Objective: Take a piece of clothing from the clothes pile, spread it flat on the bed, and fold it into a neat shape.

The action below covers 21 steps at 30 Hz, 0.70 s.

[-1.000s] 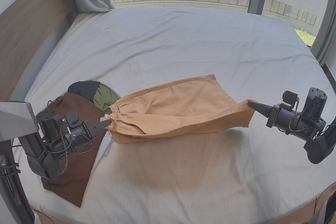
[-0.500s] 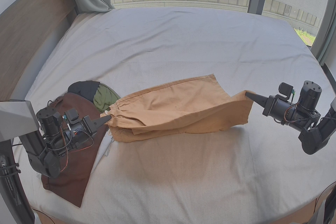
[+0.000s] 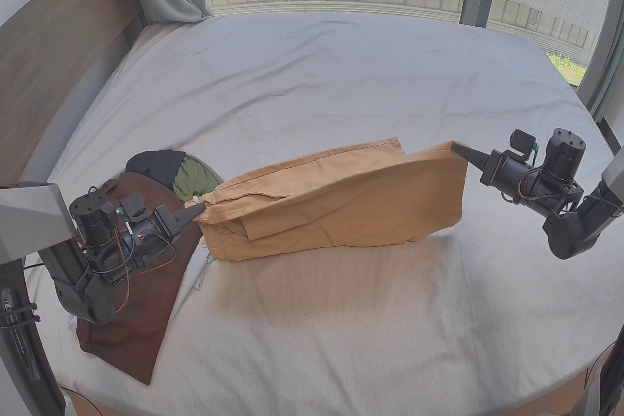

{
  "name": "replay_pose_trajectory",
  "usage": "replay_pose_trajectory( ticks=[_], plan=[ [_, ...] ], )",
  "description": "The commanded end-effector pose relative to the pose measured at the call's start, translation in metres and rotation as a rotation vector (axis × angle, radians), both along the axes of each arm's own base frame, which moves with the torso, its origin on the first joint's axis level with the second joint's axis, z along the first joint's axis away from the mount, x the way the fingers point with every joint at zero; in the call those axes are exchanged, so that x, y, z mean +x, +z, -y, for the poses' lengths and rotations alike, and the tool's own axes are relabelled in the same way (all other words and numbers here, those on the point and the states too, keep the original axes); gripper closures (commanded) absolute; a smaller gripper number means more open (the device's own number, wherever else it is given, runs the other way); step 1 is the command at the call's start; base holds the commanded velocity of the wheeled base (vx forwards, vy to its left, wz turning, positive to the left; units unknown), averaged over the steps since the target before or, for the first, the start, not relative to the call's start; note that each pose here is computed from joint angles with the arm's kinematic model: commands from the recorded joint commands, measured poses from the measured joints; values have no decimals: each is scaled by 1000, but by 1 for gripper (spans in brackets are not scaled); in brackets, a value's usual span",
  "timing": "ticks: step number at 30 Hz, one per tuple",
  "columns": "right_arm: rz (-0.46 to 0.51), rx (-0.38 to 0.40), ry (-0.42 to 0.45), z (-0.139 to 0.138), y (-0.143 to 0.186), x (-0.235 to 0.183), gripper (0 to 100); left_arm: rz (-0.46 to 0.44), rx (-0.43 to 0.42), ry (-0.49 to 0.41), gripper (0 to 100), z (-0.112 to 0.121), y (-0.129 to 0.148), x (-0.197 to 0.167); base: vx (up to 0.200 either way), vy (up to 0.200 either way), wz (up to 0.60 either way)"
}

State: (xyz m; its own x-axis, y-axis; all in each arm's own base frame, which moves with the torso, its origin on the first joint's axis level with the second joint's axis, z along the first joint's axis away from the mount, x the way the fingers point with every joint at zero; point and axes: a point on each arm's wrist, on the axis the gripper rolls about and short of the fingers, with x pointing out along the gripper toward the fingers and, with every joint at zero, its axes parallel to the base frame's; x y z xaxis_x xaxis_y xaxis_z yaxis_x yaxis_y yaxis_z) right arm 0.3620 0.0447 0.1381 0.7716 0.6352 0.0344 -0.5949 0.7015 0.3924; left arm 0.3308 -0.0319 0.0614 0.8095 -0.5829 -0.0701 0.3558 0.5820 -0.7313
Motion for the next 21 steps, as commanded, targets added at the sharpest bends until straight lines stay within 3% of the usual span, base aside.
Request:
replay_pose_trajectory(
  ticks=[1,21],
  plan=[
    [2,1,2,-1,-2,15,100,1,0,1,100,1,-2,4,0,0,0],
    [-12,0,2,-8,-1,66,100,3,-34,76,100,0,-6,21,0,0,0]
  ],
)
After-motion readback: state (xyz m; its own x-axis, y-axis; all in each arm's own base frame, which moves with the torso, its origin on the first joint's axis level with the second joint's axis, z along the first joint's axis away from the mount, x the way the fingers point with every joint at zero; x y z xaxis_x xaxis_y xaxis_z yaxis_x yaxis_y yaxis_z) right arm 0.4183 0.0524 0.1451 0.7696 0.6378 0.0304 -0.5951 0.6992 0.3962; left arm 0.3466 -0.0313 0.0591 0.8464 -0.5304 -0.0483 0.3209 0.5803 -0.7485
